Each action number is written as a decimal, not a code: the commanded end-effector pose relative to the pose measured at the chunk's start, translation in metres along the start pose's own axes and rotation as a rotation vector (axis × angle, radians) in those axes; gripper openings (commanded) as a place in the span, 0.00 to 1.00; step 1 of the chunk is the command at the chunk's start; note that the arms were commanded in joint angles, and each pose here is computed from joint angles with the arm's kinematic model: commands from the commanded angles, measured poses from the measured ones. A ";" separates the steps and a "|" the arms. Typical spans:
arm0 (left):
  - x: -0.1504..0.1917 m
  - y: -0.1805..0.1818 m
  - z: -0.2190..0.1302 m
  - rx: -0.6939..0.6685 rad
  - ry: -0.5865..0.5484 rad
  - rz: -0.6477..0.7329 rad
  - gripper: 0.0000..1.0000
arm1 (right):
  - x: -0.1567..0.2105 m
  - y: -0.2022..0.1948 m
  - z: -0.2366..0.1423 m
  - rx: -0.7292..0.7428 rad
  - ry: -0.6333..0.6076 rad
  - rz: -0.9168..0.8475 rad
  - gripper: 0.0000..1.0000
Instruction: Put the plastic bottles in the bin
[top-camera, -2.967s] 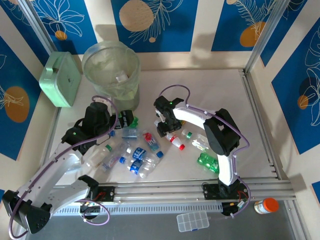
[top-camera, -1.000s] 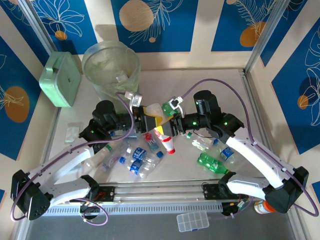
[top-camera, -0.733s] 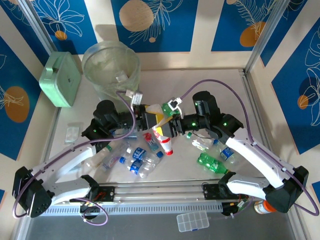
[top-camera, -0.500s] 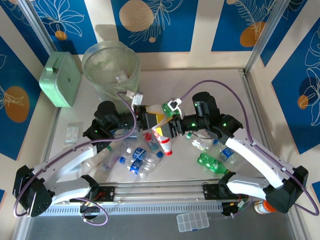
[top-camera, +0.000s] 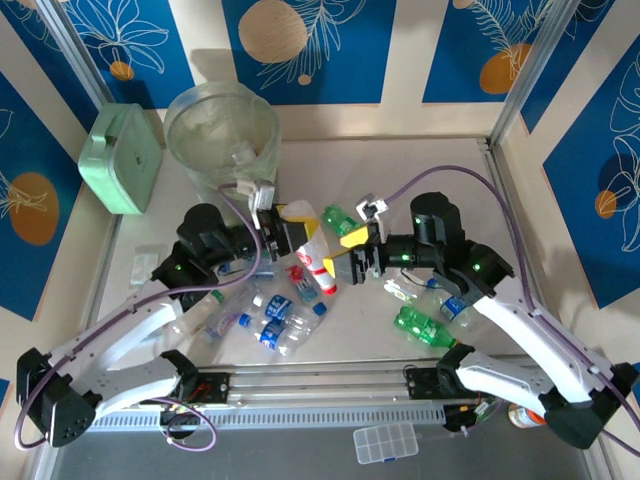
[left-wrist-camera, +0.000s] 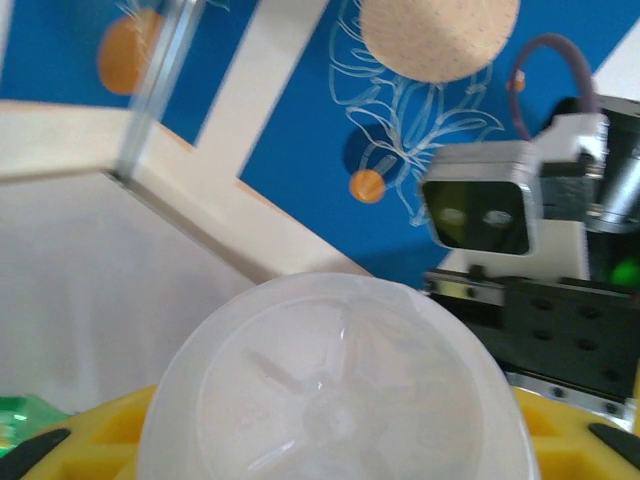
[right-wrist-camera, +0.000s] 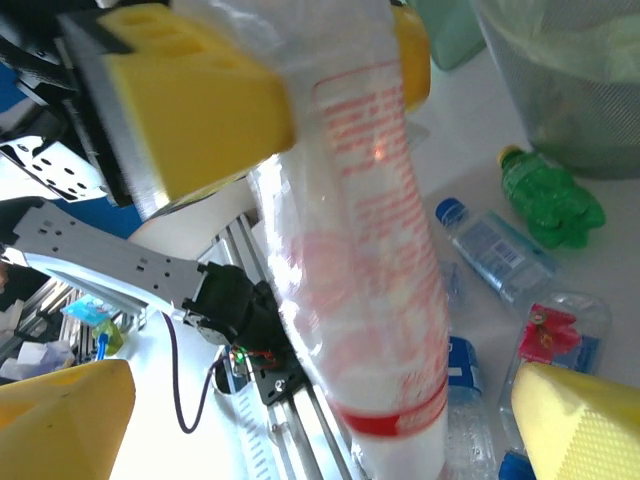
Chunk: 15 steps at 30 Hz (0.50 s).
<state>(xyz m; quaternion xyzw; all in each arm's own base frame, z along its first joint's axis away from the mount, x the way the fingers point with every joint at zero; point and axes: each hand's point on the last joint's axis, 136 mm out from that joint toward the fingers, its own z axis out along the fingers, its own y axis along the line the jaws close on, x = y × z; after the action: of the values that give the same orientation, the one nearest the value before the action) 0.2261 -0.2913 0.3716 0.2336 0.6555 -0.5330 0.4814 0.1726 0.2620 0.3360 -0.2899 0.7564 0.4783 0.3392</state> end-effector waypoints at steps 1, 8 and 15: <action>-0.033 0.014 -0.010 -0.148 -0.081 0.131 0.28 | 0.001 -0.005 -0.010 0.039 -0.028 0.004 0.97; -0.099 0.054 -0.025 -0.365 -0.200 0.195 0.00 | 0.004 -0.010 -0.019 0.072 -0.037 -0.002 0.96; -0.185 0.111 -0.067 -0.551 -0.355 0.119 0.00 | 0.004 -0.012 -0.023 0.095 -0.021 -0.008 0.96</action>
<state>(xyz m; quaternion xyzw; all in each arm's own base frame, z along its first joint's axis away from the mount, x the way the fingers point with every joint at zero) 0.3562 -0.1817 0.4552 0.0790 0.6746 -0.3530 0.6435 0.1764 0.2410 0.3351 -0.2664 0.7688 0.4540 0.3631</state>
